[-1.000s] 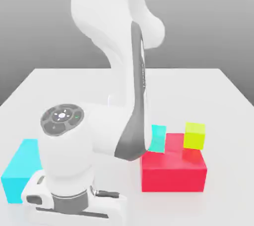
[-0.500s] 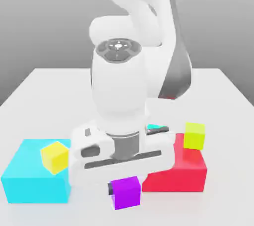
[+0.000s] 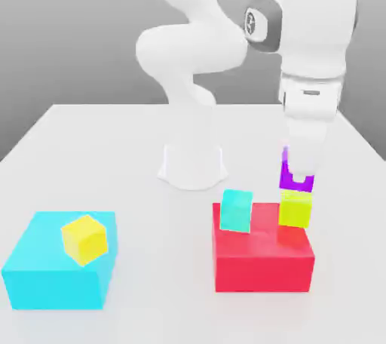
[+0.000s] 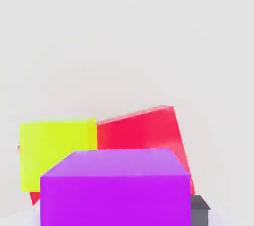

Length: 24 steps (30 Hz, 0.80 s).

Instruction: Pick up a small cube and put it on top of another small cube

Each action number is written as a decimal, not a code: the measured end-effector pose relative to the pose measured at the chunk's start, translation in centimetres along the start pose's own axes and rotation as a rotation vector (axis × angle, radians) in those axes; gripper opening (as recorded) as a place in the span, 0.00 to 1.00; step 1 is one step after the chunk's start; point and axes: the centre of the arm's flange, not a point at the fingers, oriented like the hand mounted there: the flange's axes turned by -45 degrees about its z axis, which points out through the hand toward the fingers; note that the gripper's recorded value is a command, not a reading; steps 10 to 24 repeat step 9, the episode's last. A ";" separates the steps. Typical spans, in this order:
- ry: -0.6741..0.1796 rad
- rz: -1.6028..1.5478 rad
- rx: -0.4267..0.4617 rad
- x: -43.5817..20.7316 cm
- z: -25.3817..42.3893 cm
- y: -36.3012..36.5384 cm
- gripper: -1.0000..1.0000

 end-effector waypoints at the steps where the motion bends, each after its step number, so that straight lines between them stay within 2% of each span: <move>1: -0.002 -0.037 -0.001 0.3 0.5 -0.7 0.00; 6: -0.004 -0.074 -0.003 0.4 5.7 -1.3 0.00; 7: -0.004 -0.074 -0.003 0.4 6.3 -1.3 1.00; 24: -0.004 -0.074 -0.003 0.4 6.3 -1.3 1.00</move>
